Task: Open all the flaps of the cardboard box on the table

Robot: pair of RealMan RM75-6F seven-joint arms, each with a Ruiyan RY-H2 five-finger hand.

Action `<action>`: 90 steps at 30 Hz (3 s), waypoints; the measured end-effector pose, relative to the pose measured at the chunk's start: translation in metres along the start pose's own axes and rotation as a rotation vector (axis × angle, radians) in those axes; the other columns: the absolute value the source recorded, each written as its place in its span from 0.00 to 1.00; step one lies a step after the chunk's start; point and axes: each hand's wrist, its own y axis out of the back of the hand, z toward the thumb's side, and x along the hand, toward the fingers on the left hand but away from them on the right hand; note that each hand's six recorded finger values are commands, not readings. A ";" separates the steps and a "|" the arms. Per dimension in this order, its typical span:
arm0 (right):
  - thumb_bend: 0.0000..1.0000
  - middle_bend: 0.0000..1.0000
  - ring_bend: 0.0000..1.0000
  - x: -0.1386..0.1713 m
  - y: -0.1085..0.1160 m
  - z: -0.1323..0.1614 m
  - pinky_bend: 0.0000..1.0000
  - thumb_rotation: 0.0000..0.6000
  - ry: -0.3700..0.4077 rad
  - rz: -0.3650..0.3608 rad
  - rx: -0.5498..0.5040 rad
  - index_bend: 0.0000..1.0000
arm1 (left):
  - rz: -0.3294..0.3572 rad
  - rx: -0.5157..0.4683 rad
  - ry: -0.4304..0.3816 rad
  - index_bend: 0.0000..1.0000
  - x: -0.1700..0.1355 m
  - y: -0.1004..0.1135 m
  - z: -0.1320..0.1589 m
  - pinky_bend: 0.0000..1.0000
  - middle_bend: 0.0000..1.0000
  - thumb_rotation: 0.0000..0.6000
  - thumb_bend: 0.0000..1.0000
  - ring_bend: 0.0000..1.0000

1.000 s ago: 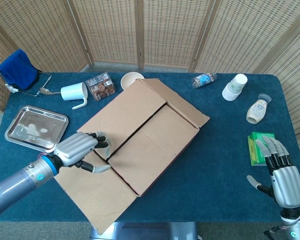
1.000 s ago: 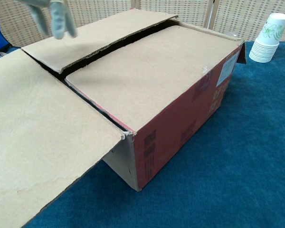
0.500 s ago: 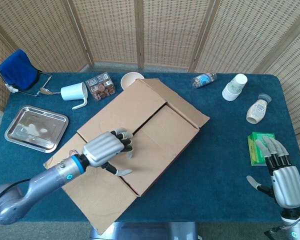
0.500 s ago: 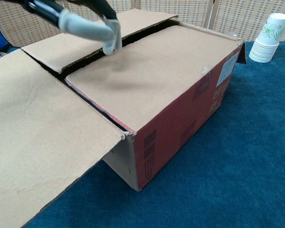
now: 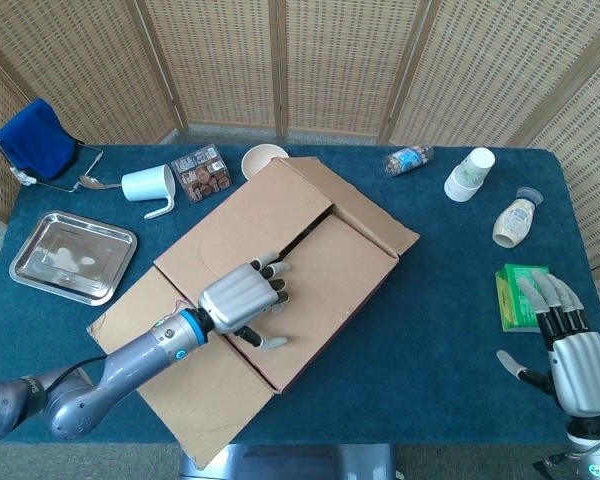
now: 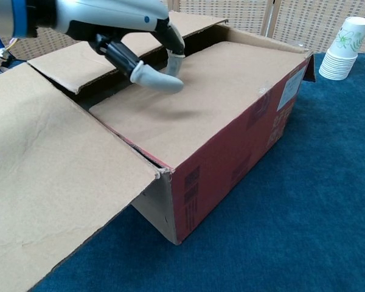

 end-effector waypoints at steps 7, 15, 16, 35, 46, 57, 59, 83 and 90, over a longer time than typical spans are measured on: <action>0.00 0.00 0.00 0.000 0.002 -0.001 0.12 1.00 -0.004 -0.007 -0.002 0.00 | 0.004 0.114 0.026 0.46 0.007 0.005 0.002 0.07 0.48 0.29 0.00 0.16; 0.00 0.00 0.00 0.000 0.002 -0.001 0.12 1.00 -0.004 -0.005 -0.007 0.00 | 0.006 0.177 0.089 0.47 0.004 0.013 -0.006 0.06 0.53 0.31 0.00 0.18; 0.00 0.00 0.00 0.000 0.002 -0.001 0.12 1.00 -0.004 -0.005 -0.007 0.00 | 0.003 0.179 0.097 0.47 0.002 0.014 -0.008 0.06 0.54 0.30 0.00 0.19; 0.00 0.00 0.00 0.000 0.002 0.000 0.12 1.00 -0.002 -0.001 -0.014 0.00 | 0.040 0.230 0.200 0.47 -0.018 0.038 -0.036 0.06 0.57 0.29 0.00 0.21; 0.00 0.00 0.00 0.000 0.002 0.001 0.12 1.00 0.002 0.002 -0.021 0.00 | 0.108 0.249 0.292 0.47 -0.046 0.067 -0.064 0.06 0.57 0.31 0.00 0.22; 0.00 0.00 0.00 0.000 -0.001 0.002 0.12 1.00 0.007 0.013 -0.021 0.00 | 0.154 0.214 0.456 0.48 -0.082 0.084 -0.122 0.06 0.56 0.30 0.00 0.22; 0.00 0.00 0.00 0.000 -0.002 0.003 0.12 1.00 0.007 0.018 -0.020 0.00 | 0.167 0.213 0.488 0.48 -0.088 0.087 -0.134 0.05 0.56 0.30 0.00 0.22; 0.00 0.00 0.00 0.000 -0.011 0.006 0.12 1.00 0.015 0.051 -0.025 0.00 | 0.032 0.199 0.763 0.48 -0.151 0.028 -0.241 0.03 0.55 0.30 0.00 0.22; 0.00 0.00 0.00 0.000 -0.012 0.007 0.12 1.00 0.018 0.056 -0.027 0.00 | 0.011 0.138 0.741 0.48 -0.145 0.005 -0.239 0.00 0.52 0.29 0.00 0.21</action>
